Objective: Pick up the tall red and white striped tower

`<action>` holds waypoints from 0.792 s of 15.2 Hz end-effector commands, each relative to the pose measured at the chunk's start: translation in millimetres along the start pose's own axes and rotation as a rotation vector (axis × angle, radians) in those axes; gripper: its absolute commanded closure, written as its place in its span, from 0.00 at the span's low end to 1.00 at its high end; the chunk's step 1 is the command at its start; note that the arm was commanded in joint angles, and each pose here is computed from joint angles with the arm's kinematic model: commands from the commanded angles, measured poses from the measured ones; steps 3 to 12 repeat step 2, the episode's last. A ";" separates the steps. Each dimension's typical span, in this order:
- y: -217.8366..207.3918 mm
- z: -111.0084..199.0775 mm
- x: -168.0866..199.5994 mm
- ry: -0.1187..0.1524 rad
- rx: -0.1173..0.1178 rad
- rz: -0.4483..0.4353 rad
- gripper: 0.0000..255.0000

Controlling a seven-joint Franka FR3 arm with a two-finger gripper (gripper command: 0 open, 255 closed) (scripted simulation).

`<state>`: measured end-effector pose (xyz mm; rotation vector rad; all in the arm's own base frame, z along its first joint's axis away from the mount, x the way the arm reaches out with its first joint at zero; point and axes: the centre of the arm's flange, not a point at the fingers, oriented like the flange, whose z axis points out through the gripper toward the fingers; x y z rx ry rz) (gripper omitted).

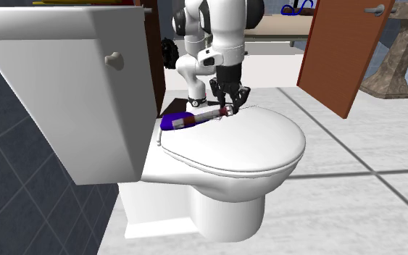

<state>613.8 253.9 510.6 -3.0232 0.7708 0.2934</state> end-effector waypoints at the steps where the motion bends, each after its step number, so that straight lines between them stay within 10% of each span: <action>1: 0.8 -6.2 -1.5 0.000 0.000 0.000 1.00; 12: 0.8 -6.2 -1.5 0.000 0.000 0.000 1.00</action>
